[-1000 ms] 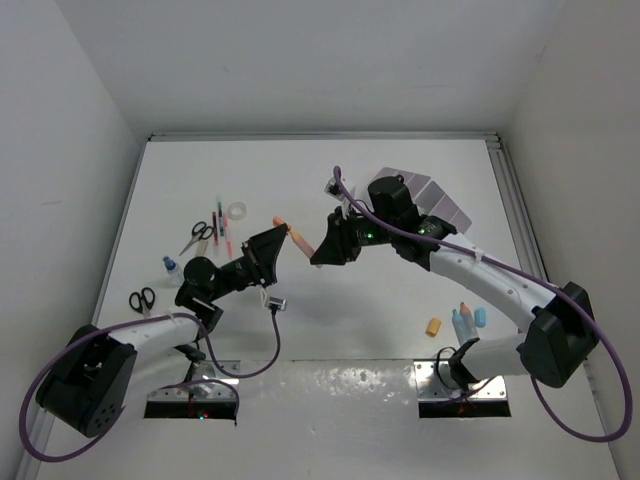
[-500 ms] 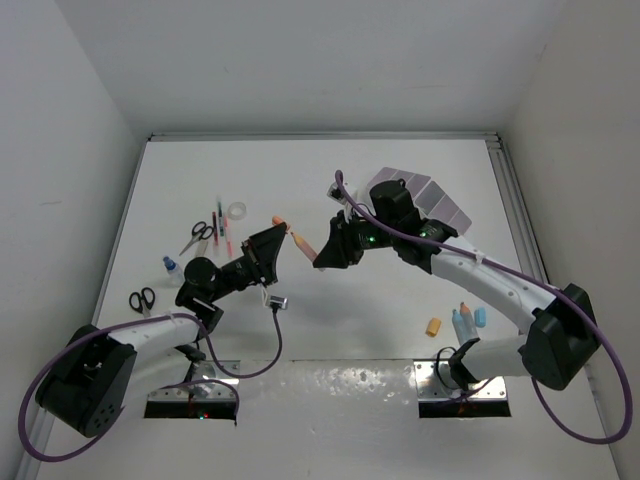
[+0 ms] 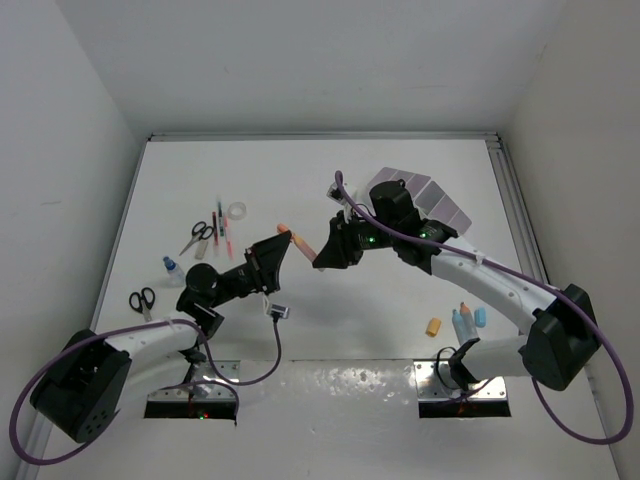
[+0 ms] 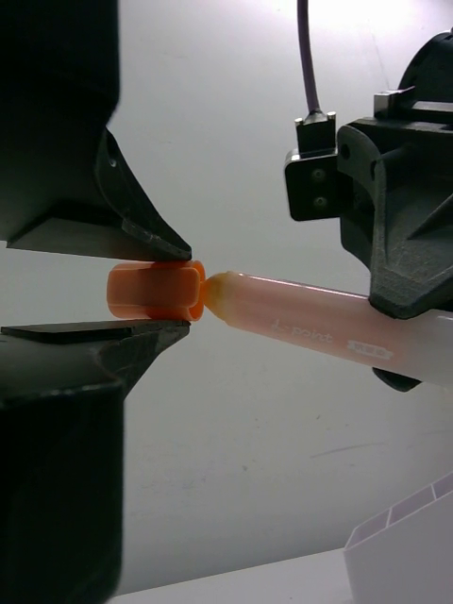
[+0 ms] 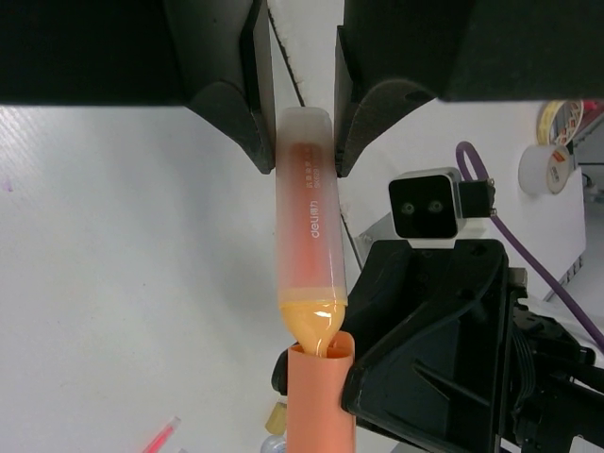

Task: Sort the stationery into containers
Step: Close the pen cap on the pen.

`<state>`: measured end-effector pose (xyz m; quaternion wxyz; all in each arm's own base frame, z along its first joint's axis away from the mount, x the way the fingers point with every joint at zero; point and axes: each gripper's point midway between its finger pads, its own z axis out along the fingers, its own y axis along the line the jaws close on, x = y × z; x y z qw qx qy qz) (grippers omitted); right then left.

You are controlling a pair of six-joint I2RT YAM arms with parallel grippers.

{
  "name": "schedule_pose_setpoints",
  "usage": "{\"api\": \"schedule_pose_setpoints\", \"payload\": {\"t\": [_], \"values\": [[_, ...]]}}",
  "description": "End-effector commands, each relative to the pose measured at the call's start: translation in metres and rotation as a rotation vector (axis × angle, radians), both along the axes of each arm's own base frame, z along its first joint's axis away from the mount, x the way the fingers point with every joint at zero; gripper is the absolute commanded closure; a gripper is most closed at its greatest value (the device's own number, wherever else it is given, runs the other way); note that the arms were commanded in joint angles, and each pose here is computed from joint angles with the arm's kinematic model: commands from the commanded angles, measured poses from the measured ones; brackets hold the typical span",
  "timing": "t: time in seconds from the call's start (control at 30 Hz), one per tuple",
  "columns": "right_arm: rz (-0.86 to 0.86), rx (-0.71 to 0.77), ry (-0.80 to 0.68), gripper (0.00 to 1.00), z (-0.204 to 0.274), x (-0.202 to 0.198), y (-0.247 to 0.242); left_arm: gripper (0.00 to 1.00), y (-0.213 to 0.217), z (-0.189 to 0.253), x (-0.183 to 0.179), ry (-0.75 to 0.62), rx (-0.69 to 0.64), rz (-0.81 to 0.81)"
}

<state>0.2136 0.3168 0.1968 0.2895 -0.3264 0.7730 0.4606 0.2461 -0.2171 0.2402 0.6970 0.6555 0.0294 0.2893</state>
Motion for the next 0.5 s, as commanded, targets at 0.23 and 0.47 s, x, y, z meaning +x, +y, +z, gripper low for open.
{"api": "schedule_pose_setpoints", "payload": {"t": [0.23,0.47], "values": [[0.025,0.107,-0.078,1.00,0.031,0.017,0.018,1.00,-0.015,0.000,-0.015,-0.068,0.039,-0.083],[0.050,0.186,-0.099,1.00,0.057,0.021,0.022,1.00,-0.019,0.001,-0.023,-0.143,0.071,-0.131]]}}
